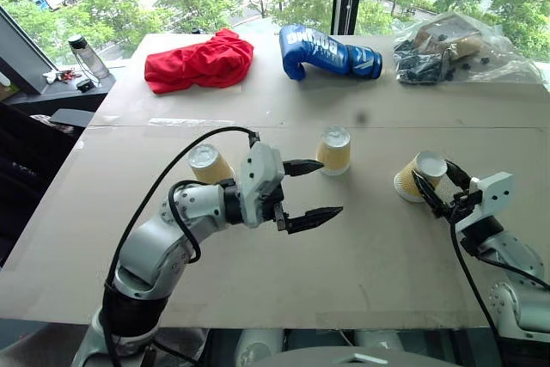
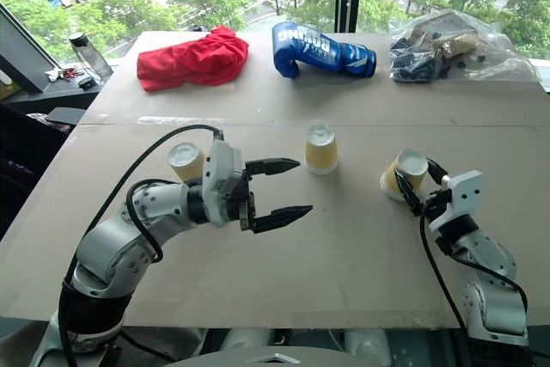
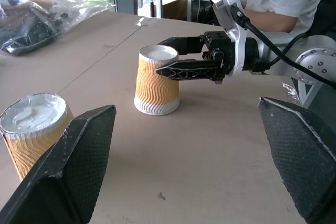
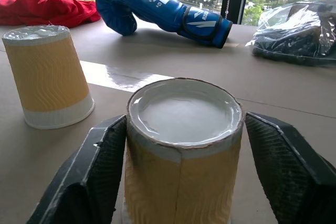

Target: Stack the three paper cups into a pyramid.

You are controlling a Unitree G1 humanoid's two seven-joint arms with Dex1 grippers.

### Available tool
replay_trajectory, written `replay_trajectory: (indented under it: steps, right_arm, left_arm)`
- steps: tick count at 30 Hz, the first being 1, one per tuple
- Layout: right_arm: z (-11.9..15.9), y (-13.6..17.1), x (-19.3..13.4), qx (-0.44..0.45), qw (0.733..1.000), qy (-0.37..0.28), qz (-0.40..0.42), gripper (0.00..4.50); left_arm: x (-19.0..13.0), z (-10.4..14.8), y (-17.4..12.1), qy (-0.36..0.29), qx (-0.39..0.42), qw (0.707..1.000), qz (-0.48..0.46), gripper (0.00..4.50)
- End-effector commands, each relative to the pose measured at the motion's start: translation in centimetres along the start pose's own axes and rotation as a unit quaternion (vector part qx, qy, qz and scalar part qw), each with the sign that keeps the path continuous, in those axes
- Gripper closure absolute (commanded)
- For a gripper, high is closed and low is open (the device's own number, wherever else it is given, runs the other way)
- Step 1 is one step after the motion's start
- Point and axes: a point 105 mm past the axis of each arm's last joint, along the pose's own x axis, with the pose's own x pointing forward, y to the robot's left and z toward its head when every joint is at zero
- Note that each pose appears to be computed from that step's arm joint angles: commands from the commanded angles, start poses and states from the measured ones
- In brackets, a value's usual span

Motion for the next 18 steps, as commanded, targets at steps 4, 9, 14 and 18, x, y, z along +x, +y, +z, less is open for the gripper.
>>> replay_trajectory:
  steps: [4,9,14,18]
  right_arm:
    - [1.3,0.2,0.6,-0.007,0.999,-0.025,0.02,2.43]
    - [1.8,0.7,2.3,-0.015,0.998,-0.035,0.042,2.43]
    - [1.8,2.0,4.8,-0.018,0.996,-0.04,0.072,2.43]
    - [1.6,3.2,6.6,-0.017,0.995,-0.04,0.092,2.43]
  left_arm:
    - [-0.8,1.2,0.2,-0.026,0.01,0.999,0.04,0.0]
    - [-2.0,0.5,1.1,-0.008,0.015,0.995,0.097,0.0]
    - [-2.8,-0.3,1.9,0.009,0.017,0.989,0.145,0.0]
    - [-3.1,-0.5,2.1,0.016,0.018,0.986,0.166,0.0]
